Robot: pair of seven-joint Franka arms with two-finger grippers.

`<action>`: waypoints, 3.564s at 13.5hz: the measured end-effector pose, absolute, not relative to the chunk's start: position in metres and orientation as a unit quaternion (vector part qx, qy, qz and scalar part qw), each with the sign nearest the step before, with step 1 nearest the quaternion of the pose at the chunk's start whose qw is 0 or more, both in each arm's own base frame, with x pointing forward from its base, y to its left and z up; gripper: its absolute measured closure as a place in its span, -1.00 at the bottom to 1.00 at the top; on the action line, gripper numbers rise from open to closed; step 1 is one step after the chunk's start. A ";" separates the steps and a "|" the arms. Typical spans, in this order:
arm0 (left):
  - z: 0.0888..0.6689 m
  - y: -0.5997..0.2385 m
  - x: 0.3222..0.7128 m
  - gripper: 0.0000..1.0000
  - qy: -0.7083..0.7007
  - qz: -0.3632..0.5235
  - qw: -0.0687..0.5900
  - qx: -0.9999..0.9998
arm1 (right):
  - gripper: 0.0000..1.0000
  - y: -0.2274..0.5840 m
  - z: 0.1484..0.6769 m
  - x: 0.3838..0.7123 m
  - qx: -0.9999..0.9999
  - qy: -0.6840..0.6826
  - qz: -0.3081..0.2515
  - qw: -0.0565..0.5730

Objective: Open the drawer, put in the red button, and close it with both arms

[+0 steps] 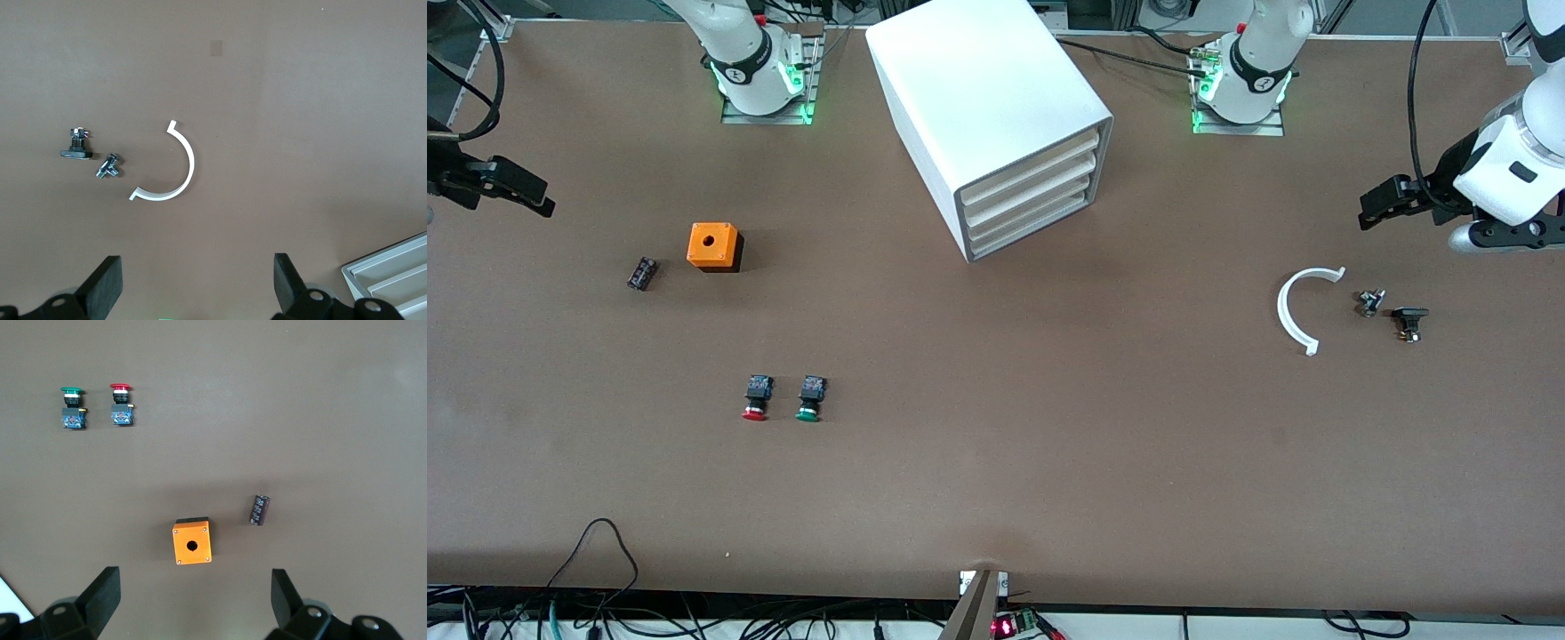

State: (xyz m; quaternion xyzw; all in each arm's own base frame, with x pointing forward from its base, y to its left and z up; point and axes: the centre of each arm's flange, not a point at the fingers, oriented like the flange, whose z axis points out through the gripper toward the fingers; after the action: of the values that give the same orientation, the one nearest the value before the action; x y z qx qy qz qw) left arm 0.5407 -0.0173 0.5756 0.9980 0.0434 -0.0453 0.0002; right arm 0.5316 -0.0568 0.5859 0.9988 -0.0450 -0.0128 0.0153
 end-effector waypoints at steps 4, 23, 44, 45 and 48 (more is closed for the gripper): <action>0.575 -0.013 0.540 -1.00 0.048 -0.048 0.003 0.998 | -1.00 -0.057 0.586 0.532 0.999 -0.045 -0.013 0.015; 0.297 -0.111 0.560 -1.00 0.111 -0.295 0.329 0.890 | -1.00 -0.016 0.480 0.590 0.996 -0.008 -0.086 0.010; 0.187 -0.300 0.419 0.15 -0.052 -0.379 0.463 0.799 | -1.00 0.055 0.254 0.658 1.000 0.010 -0.015 -0.002; 0.191 -0.300 0.420 0.30 -0.054 -0.375 0.464 0.801 | -1.00 0.055 0.248 0.658 1.000 0.010 -0.015 -0.003; 0.198 -0.278 0.441 0.47 -0.039 -0.347 0.470 0.810 | -1.00 0.064 0.228 0.659 1.000 0.014 -0.014 -0.009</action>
State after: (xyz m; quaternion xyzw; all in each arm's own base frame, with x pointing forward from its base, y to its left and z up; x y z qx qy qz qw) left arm 0.4407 -0.2777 0.1977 0.8104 -0.0395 -0.3471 0.4704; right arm 0.6587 0.0637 0.2279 0.9998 0.0140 -0.0135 -0.0088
